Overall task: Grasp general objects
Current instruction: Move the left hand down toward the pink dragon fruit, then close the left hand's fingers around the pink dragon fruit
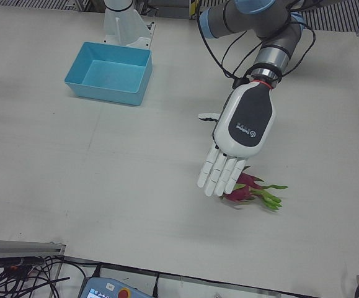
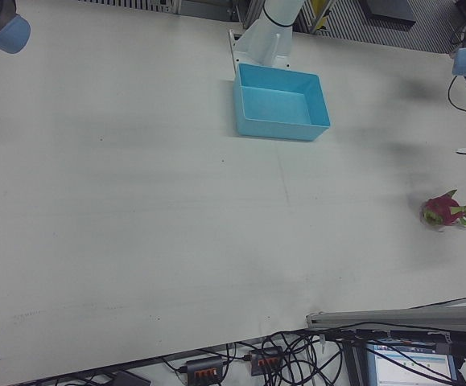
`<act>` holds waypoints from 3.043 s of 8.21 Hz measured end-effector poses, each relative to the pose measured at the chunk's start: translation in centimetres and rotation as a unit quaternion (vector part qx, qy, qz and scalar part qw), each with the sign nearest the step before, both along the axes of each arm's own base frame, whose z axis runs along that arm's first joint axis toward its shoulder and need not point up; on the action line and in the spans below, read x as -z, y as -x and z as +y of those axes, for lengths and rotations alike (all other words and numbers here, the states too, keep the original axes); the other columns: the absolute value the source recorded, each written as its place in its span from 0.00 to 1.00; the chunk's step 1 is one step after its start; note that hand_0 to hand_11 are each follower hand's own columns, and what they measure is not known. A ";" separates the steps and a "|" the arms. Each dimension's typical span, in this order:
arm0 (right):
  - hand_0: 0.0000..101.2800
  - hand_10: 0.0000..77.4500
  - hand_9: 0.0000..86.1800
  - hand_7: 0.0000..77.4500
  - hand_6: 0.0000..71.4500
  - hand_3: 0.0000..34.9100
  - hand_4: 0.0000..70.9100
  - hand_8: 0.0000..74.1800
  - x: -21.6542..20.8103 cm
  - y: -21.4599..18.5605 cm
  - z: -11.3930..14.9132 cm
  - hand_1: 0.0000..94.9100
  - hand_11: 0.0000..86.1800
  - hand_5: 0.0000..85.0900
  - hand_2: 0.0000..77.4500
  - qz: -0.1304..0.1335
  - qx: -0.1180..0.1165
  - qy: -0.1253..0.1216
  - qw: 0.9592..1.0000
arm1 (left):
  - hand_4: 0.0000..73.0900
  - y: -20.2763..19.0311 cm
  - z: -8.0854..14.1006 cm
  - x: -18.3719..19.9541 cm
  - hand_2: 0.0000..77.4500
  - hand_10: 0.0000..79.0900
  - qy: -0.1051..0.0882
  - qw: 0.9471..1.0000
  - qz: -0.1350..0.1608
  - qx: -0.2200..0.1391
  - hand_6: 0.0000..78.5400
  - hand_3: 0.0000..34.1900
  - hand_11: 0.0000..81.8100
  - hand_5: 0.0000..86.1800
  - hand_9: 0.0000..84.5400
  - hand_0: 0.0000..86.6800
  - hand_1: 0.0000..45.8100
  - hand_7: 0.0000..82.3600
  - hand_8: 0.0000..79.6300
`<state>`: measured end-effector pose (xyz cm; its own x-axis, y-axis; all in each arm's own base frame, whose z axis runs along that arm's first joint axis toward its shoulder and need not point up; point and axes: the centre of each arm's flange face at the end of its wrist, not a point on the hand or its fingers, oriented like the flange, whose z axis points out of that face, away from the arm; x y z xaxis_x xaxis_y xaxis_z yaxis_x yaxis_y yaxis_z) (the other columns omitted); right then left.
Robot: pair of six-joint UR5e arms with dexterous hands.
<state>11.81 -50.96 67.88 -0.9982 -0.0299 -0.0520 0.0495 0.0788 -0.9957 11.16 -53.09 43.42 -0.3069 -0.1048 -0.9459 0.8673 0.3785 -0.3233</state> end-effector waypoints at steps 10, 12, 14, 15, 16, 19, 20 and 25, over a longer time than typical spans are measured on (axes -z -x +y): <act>0.00 0.00 0.01 0.00 0.00 0.00 0.00 0.00 0.0 0.0 0.0 0.06 0.01 0.00 0.96 0.000 0.000 0.000 1.000 | 0.00 -9.4 0.9 -6.1 0.17 0.01 0.130 0.983 -0.121 0.053 0.01 0.12 0.01 0.02 0.01 0.72 0.00 0.04 0.01; 0.00 0.00 0.01 0.00 0.00 0.00 0.00 0.00 0.0 0.0 0.0 0.06 0.01 0.00 0.96 0.000 0.000 0.000 1.000 | 0.00 -10.5 -0.6 -6.2 0.14 0.01 0.142 0.979 -0.133 0.058 0.01 0.14 0.01 0.03 0.01 0.69 0.00 0.03 0.01; 0.00 0.00 0.01 0.00 0.00 0.00 0.00 0.00 0.0 0.0 0.0 0.06 0.01 0.00 0.96 0.000 0.000 0.000 1.000 | 0.00 -11.0 -1.2 -7.6 0.14 0.01 0.159 0.974 -0.150 0.060 0.01 0.14 0.01 0.02 0.01 0.69 0.00 0.03 0.01; 0.00 0.00 0.01 0.00 0.00 0.00 0.00 0.00 0.0 0.0 0.0 0.07 0.01 0.00 0.96 0.000 0.000 0.000 1.000 | 0.00 -11.1 -1.4 -8.4 0.14 0.01 0.165 0.972 -0.155 0.061 0.01 0.14 0.01 0.02 0.01 0.69 0.00 0.03 0.01; 0.00 0.00 0.01 0.00 0.00 0.00 0.00 0.00 0.0 0.0 0.0 0.06 0.01 0.00 0.96 0.000 0.000 0.000 1.000 | 0.00 -11.1 -1.5 -8.9 0.14 0.01 0.168 0.970 -0.160 0.065 0.01 0.14 0.01 0.02 0.01 0.69 0.00 0.03 0.01; 0.00 0.00 0.01 0.00 0.00 0.00 0.00 0.00 0.0 0.0 0.0 0.06 0.01 0.00 0.96 0.000 0.000 0.000 1.000 | 0.00 -11.1 -1.6 -9.4 0.14 0.01 0.169 0.969 -0.166 0.073 0.01 0.15 0.01 0.03 0.01 0.69 0.00 0.03 0.01; 0.00 0.00 0.01 0.00 0.00 0.00 0.00 0.00 0.0 0.0 0.0 0.06 0.01 0.00 0.96 0.000 0.000 0.000 1.000 | 0.00 -11.0 -1.7 -9.4 0.14 0.01 0.166 0.968 -0.172 0.075 0.01 0.09 0.01 0.02 0.01 0.69 0.00 0.03 0.01; 0.00 0.00 0.01 0.00 0.00 0.00 0.00 0.00 0.0 0.0 0.0 0.06 0.01 0.00 0.96 0.000 0.000 0.000 1.000 | 0.00 -11.5 -2.3 -12.1 0.15 0.01 0.165 0.965 -0.189 0.073 0.01 0.01 0.01 0.02 0.01 0.68 0.00 0.03 0.01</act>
